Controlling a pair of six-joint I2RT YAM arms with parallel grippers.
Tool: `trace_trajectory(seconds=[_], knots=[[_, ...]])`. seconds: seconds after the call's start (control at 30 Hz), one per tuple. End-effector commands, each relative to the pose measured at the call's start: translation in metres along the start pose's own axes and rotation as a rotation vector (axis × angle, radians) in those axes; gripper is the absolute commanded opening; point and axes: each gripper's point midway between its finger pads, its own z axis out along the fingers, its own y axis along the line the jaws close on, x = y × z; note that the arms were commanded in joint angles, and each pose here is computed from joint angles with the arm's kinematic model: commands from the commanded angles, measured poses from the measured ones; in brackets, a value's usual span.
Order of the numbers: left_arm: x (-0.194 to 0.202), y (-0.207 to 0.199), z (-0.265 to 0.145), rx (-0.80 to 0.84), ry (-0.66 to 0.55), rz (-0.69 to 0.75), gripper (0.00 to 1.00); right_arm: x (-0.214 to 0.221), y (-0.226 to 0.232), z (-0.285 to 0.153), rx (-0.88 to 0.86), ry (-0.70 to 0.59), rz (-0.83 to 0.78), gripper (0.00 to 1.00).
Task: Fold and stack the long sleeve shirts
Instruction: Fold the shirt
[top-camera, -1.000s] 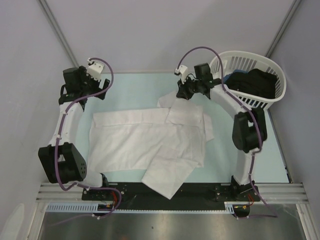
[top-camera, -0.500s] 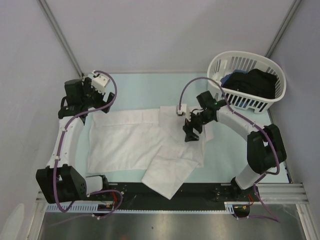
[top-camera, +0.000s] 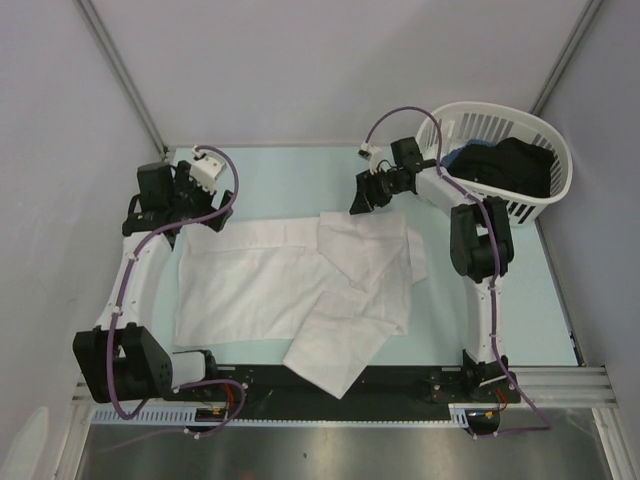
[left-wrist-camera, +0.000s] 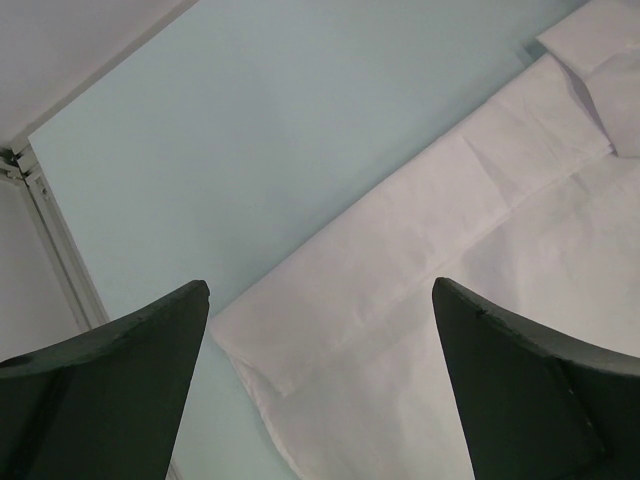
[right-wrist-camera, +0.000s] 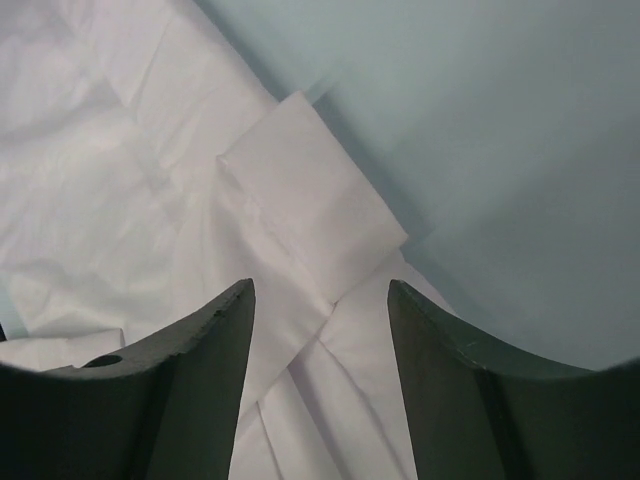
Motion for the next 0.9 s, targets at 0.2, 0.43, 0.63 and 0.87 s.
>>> trace_trajectory(seconds=[0.2,0.43,0.63,0.87], knots=[[-0.009,0.011,0.007,-0.039,-0.010,-0.026,1.00,0.018,-0.017,0.035,0.011,0.042,0.186,0.57],[-0.005,0.014,0.013,-0.039,0.008,-0.028,0.99,0.019,-0.010,0.048,-0.017,0.034,0.201,0.47],[-0.010,0.015,0.011,-0.040,-0.012,-0.020,1.00,0.005,-0.004,0.042,-0.045,-0.006,0.195,0.15],[-0.053,-0.023,0.005,0.230,-0.083,-0.045,0.99,-0.048,0.036,-0.022,-0.105,-0.156,0.123,0.00]])
